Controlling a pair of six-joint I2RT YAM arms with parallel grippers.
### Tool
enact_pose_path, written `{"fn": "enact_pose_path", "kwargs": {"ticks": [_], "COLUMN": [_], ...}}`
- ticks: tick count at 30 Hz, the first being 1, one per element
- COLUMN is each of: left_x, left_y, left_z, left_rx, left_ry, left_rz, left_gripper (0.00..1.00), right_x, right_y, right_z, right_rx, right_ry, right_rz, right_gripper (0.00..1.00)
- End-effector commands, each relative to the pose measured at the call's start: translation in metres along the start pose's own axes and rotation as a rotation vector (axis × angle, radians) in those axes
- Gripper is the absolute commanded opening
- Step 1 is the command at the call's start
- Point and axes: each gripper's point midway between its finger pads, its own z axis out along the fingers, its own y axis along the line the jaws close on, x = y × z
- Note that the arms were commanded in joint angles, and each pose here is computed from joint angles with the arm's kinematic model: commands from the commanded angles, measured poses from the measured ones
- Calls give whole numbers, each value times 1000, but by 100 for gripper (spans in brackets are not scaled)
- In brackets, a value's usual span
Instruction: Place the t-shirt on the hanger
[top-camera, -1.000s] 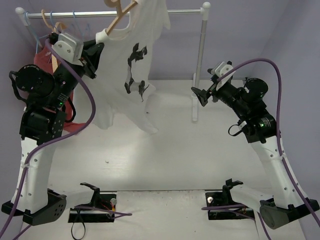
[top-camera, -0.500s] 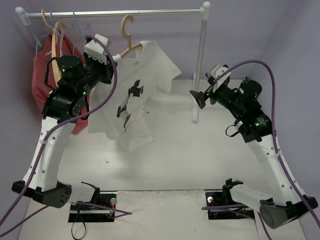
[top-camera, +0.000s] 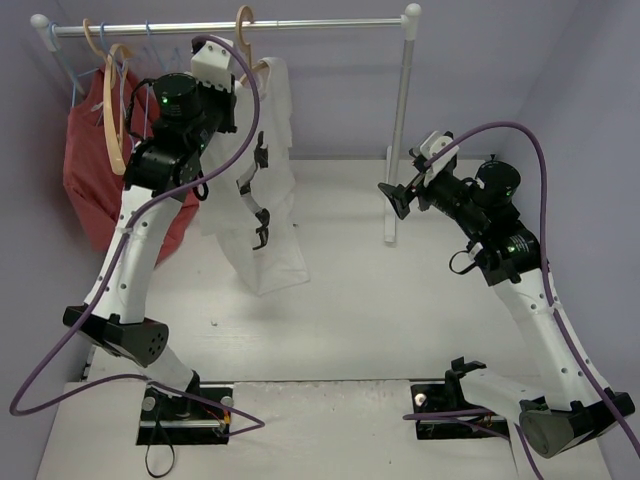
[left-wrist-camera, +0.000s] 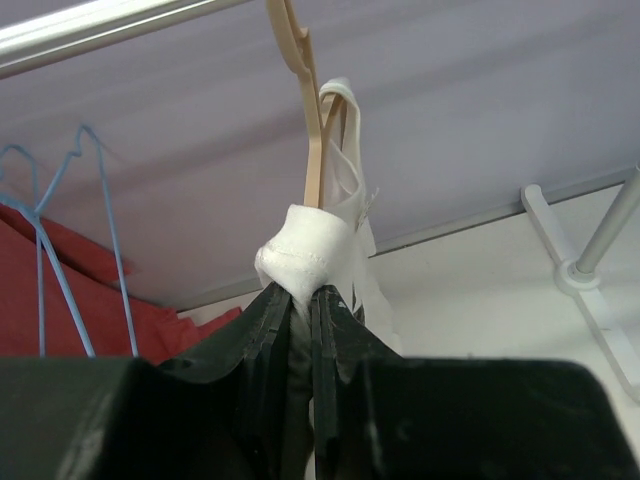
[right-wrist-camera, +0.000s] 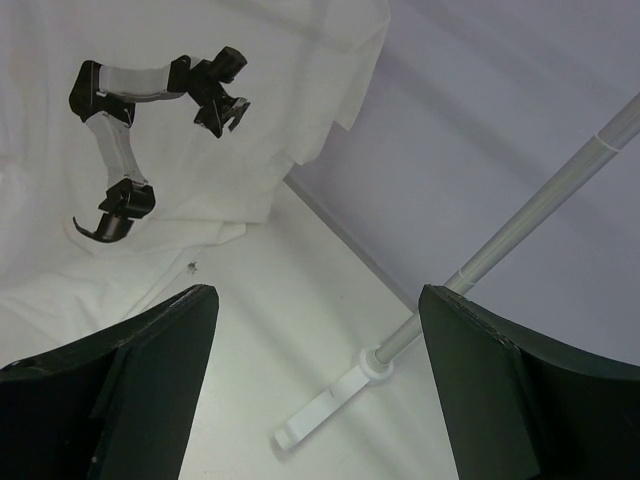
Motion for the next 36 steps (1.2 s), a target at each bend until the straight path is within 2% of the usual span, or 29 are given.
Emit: {"fn": "enact_pose_path", "kwargs": {"ticks": [1, 7, 13, 19, 22, 24, 25, 28, 30, 31, 33, 35, 36], "left_x": [-88, -71, -30, -7, -8, -15, -18, -31, -20, -28, -3, 0, 27], "left_y": [22, 25, 27, 23, 22, 24, 26, 36, 40, 42, 43, 47, 42], "left_z": [-28, -10, 15, 19, 10, -2, -12, -42, -57, -77, -91, -124, -126], "left_rx": [-71, -93, -107, -99, -92, -100, -106, -143, -165, -169, -180, -201, -197], "left_ry": [-274, -222, -114, -61, -57, -73, -82, -107, -66, -86, -21, -33, 23], "left_rz": [-18, 5, 13, -8, -26, -31, -32, -38, -38, -43, -43, -70, -108], "left_gripper": [0, 0, 0, 0, 25, 47, 52, 62, 64, 64, 64, 64, 64], "right_x": [-25, -18, -11, -10, -13, -14, -13, -10, -6, -4, 1, 10, 17], "right_y": [-11, -9, -5, -2, -2, -2, -7, -13, -22, -24, -33, -35, -40], "right_z": [-1, 2, 6, 4, 0, -2, -3, -8, -14, -16, -24, -29, -35], "right_rx": [34, 26, 9, 1, 4, 15, 44, 104, 178, 200, 273, 313, 362], "right_ry": [-92, -77, -64, -64, -70, -72, -64, -54, -38, -31, -8, 25, 48], "right_rz": [-49, -43, -24, -15, -8, 1, 8, 65, 122, 140, 190, 212, 223], "right_gripper": [84, 84, 84, 84, 85, 86, 88, 97, 100, 100, 100, 100, 100]}}
